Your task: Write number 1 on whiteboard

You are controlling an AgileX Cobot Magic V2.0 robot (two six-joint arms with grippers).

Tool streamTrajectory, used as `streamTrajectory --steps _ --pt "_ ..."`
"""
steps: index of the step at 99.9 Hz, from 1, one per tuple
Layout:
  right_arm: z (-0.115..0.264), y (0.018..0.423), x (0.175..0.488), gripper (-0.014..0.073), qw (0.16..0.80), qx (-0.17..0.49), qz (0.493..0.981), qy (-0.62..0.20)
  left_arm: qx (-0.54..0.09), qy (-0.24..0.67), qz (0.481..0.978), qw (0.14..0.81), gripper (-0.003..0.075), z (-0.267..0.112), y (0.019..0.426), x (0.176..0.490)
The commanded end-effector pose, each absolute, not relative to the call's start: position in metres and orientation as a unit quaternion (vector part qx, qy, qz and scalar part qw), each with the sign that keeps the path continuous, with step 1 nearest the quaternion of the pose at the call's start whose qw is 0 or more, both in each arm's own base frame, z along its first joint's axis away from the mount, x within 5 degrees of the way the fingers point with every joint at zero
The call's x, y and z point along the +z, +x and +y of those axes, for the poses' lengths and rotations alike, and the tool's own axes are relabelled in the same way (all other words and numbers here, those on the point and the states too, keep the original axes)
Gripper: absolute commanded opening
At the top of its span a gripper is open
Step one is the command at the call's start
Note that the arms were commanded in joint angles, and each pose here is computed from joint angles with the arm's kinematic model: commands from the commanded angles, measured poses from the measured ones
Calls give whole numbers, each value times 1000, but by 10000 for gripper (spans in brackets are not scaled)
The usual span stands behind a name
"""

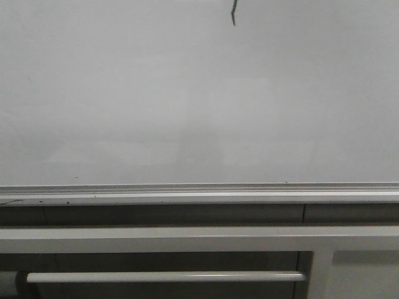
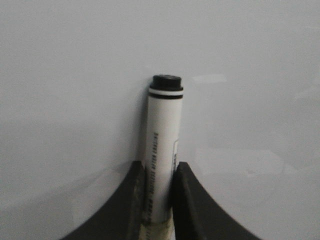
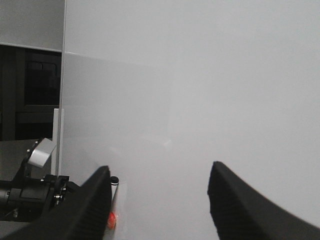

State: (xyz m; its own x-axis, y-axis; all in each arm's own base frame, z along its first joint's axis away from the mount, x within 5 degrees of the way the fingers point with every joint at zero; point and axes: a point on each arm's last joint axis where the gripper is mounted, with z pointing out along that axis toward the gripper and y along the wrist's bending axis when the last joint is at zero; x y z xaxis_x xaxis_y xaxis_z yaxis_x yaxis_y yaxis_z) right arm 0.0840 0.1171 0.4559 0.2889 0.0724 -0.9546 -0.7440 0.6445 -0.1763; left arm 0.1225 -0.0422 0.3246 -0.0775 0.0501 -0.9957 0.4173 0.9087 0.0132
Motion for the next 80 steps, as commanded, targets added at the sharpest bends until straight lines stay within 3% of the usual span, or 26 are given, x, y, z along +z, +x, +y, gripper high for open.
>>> streamTrajectory --steps 1,47,58,69,80 --pt "113 79 468 386 743 300 514 -307 -95 123 726 669 -20 -33 136 329" --pt "113 79 468 386 743 299 515 -307 -100 128 726 668 -2 -34 135 329" --pt "113 79 468 386 743 299 515 -307 -101 129 726 668 112 -34 135 329" --pt "113 79 468 386 743 299 515 -307 -102 127 726 668 285 -34 135 329" --pt "113 79 468 386 743 299 515 -307 -100 114 726 671 335 -33 136 330"
